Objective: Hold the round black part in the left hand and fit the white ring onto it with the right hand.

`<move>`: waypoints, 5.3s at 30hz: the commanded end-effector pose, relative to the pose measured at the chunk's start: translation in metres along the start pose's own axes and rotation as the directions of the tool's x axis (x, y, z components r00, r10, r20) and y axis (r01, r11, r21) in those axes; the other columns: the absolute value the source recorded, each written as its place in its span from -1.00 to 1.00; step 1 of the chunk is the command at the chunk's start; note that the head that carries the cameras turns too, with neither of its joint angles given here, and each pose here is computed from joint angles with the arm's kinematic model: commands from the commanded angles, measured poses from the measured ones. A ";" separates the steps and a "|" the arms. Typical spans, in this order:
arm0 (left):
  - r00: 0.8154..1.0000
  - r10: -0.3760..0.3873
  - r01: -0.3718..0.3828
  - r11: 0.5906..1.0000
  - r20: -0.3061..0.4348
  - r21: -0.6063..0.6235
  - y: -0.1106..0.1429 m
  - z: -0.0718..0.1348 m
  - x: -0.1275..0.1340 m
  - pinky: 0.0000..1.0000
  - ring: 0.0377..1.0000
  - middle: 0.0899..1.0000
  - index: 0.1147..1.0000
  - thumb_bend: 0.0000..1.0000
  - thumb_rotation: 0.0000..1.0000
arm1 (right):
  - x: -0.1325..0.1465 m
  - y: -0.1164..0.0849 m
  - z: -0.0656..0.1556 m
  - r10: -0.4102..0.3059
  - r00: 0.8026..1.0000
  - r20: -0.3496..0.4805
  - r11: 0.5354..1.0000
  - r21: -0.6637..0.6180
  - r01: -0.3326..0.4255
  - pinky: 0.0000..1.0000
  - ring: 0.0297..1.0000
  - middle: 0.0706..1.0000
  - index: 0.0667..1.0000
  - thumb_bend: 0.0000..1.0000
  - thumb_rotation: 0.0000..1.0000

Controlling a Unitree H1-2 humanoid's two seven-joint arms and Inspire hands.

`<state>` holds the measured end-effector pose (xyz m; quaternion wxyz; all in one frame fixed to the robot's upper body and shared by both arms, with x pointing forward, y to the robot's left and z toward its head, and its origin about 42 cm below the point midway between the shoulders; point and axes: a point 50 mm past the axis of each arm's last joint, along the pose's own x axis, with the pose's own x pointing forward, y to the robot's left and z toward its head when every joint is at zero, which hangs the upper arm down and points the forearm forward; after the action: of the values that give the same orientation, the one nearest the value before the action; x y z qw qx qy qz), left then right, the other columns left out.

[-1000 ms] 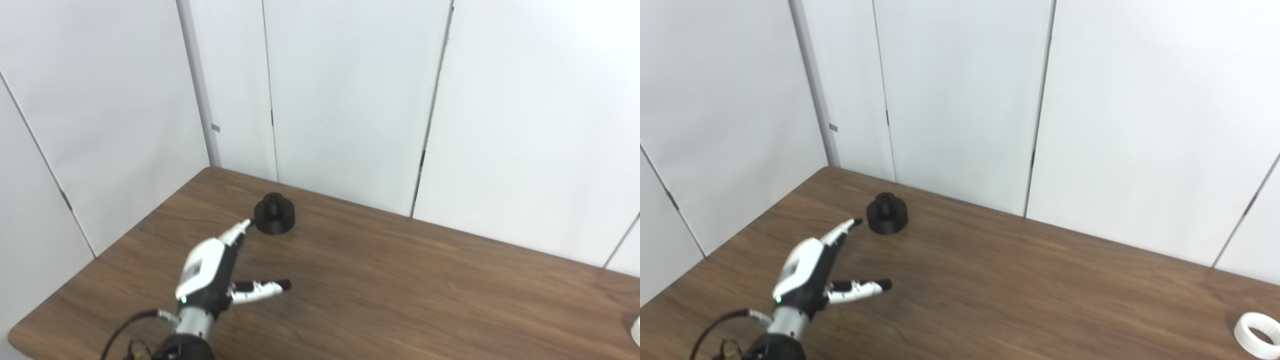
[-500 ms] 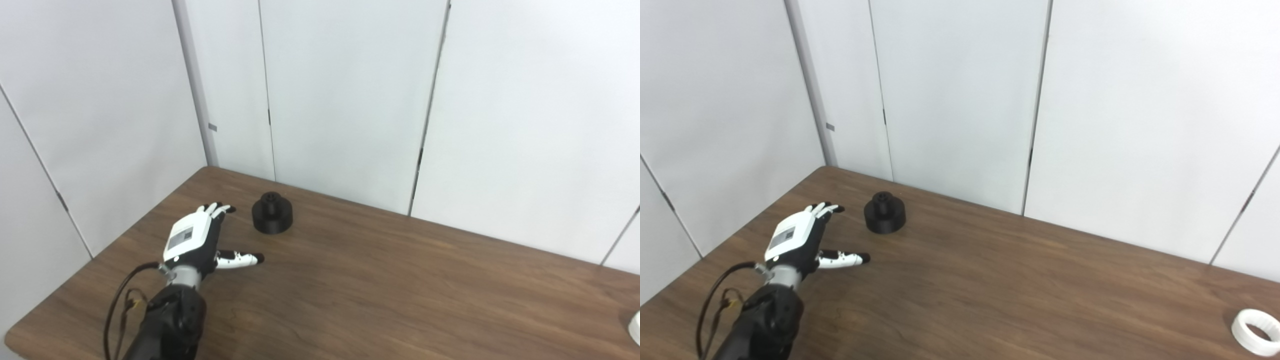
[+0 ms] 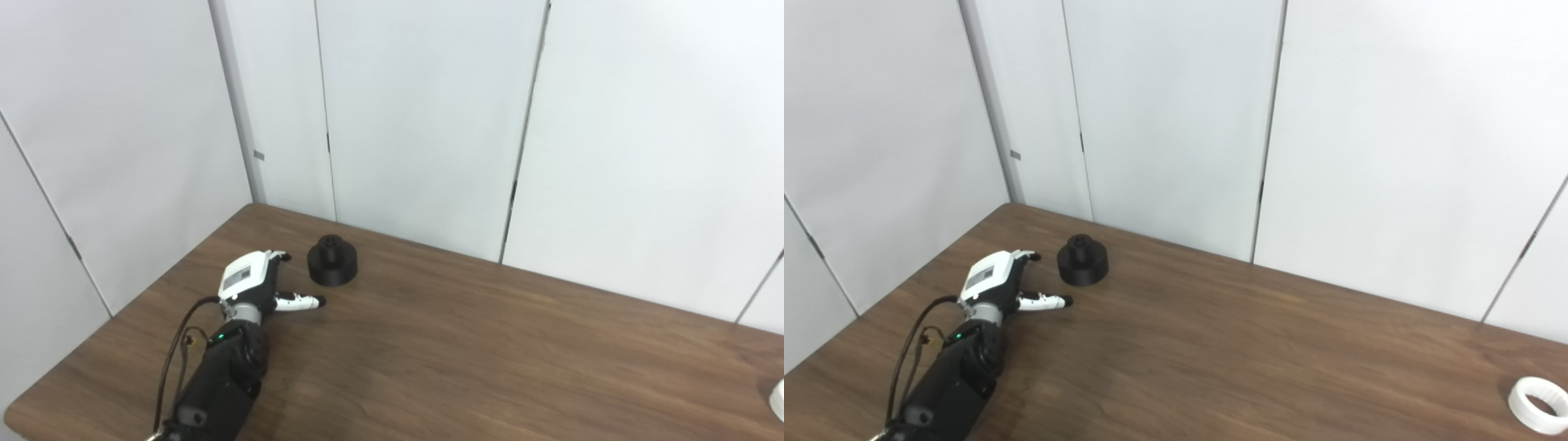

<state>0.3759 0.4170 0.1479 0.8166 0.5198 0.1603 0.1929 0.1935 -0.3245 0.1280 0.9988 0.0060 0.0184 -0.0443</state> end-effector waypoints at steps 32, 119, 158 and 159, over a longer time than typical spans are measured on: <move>0.998 -0.005 0.009 0.998 0.065 -0.070 0.027 0.059 0.070 0.90 0.94 0.90 0.66 1.00 -0.15 | -0.002 0.004 0.021 0.004 0.998 0.064 0.999 -0.051 -0.001 0.70 0.82 0.81 0.74 0.56 0.94; 0.846 -0.159 0.165 0.986 0.508 0.034 0.043 0.158 -0.052 1.00 0.84 0.51 -0.17 0.05 -0.89 | -0.007 0.027 0.039 0.037 0.998 0.059 0.999 -0.013 -0.036 1.00 1.00 1.00 1.00 0.18 1.00; 0.376 -0.446 0.377 0.874 0.812 0.306 -0.039 0.176 -0.253 0.96 0.71 0.48 -0.17 0.05 -0.89 | 0.003 0.065 0.046 0.026 0.997 0.068 0.999 0.019 -0.028 0.94 0.96 0.92 0.90 0.09 1.00; 0.373 -0.451 0.381 0.871 0.811 0.310 -0.041 0.175 -0.255 0.97 0.70 0.48 -0.17 0.05 -0.89 | 0.003 0.065 0.046 0.027 0.997 0.068 0.999 0.022 -0.028 0.94 0.96 0.92 0.90 0.09 1.00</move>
<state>0.2380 0.1437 0.1868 0.7889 0.5128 -0.1043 -0.3222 0.1939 -0.2700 0.1581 0.9990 0.0000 0.0309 -0.0333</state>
